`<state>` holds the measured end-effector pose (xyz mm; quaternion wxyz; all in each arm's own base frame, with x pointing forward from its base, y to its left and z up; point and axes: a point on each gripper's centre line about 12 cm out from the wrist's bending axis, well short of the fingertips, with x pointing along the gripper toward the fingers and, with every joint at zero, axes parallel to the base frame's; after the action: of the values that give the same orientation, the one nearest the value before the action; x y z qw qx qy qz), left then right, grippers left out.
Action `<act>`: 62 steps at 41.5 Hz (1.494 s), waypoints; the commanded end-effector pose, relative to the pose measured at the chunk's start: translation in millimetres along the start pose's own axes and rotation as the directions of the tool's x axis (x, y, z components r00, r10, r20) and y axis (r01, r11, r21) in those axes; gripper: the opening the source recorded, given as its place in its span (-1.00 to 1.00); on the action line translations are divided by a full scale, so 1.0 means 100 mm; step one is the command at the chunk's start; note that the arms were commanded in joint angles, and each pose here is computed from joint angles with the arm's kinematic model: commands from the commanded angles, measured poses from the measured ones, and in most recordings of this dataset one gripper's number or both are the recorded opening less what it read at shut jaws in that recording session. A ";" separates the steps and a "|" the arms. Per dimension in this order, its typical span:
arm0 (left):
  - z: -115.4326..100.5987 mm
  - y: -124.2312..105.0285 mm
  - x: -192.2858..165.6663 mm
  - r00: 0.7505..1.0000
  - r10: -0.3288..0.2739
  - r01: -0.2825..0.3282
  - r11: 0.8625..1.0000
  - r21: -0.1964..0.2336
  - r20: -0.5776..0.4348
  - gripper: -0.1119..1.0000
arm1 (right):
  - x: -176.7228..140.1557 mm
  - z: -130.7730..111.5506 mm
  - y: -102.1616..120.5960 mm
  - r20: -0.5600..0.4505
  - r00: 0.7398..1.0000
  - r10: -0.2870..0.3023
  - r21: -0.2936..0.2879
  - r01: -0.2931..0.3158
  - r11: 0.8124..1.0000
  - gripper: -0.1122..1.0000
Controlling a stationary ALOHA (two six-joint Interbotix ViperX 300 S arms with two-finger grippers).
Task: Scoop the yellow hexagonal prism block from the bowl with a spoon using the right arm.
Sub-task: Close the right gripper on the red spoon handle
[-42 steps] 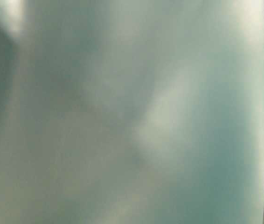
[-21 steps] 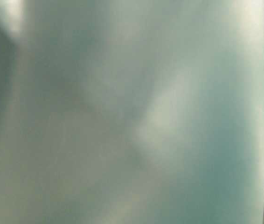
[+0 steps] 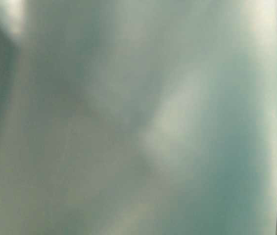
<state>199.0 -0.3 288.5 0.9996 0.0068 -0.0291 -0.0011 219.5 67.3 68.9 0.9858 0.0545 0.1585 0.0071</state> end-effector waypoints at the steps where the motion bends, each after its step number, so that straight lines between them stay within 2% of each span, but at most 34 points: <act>1: 0.05 0.00 0.03 1.000 0.001 -0.001 1.000 0.005 0.011 -0.80 | 0.00 0.02 0.02 0.004 1.000 0.004 0.001 -0.004 1.000 0.01; 10: 0.05 0.00 0.03 1.000 0.001 -0.001 1.000 0.005 0.011 -0.80 | 0.02 0.00 0.03 -0.011 1.000 0.005 0.002 -0.005 1.000 -0.39; 29: 0.05 0.00 0.02 1.000 0.001 -0.001 1.000 0.003 0.012 -0.80 | 0.05 0.05 0.07 -0.013 1.000 0.010 0.021 -0.010 1.000 -0.39; 38: 0.06 0.00 0.03 1.000 0.001 -0.001 1.000 0.003 0.014 -0.80 | -0.01 0.06 0.02 -0.034 0.999 -0.006 0.048 0.008 0.999 -0.39; 49: 0.05 0.00 0.02 1.000 0.001 -0.001 1.000 0.003 0.012 -0.80 | -0.07 0.12 0.01 -0.020 1.000 0.002 0.057 -0.001 0.998 -0.40; 58: 0.05 0.00 0.02 1.000 -0.001 0.001 1.000 0.003 0.012 -0.80 | -0.06 0.10 0.02 -0.037 0.999 0.002 0.056 0.000 0.998 -0.09; 62: 0.05 0.00 0.02 1.000 0.000 0.000 1.000 0.001 0.012 -0.80 | -0.06 0.10 0.02 -0.042 0.999 0.002 0.055 0.000 0.998 -0.04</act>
<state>199.0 -0.4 288.5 0.9995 0.0075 -0.0291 -0.0013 214.7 65.9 75.4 0.9787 0.0772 0.1904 0.0006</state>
